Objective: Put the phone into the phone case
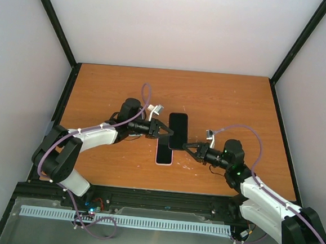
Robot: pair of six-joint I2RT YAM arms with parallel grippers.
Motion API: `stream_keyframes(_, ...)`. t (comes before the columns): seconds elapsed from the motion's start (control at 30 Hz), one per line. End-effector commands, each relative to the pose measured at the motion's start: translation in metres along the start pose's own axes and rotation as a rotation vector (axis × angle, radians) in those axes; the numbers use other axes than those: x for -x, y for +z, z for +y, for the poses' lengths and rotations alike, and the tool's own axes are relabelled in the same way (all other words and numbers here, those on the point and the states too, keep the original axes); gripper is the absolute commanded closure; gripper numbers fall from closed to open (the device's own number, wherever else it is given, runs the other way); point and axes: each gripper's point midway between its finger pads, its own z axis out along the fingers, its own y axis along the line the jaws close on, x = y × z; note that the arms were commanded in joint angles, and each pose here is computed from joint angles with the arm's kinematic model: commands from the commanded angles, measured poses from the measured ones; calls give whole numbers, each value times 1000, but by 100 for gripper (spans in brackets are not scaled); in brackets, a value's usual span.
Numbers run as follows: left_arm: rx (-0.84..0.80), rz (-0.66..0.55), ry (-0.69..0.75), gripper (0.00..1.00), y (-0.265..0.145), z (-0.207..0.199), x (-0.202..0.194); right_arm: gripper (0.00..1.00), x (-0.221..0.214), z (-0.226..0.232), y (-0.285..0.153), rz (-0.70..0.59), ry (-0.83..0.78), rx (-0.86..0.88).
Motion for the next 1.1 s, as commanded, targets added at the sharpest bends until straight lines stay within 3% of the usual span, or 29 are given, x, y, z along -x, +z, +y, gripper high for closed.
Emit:
stream_keyframes(0.0,14,-31,76,100,-2,-2,6,85,9,11,-2,-43,-8,14)
stream_keyframes(0.3,-118,55,116,100,-10,-32,-16,29,18,18,-7,-70,-170,-60)
stream_keyframes(0.53,-158,100,160,100,-13,-44,-29,23,21,14,3,-41,-181,-62)
stream_keyframes(0.6,-155,106,154,100,-12,-42,-30,26,20,13,8,-27,-178,-47)
stream_keyframes(0.77,-147,116,142,99,-8,-37,-30,46,20,22,14,-6,-187,19)
stream_keyframes(0.93,-80,118,95,96,2,-7,-30,74,20,9,19,10,-212,-23)
stream_keyframes(1.0,-87,116,87,88,2,-5,-32,85,19,3,19,12,-197,-31)
stream_keyframes(1.07,-58,97,90,74,2,-2,-28,91,15,-3,18,12,-169,-30)
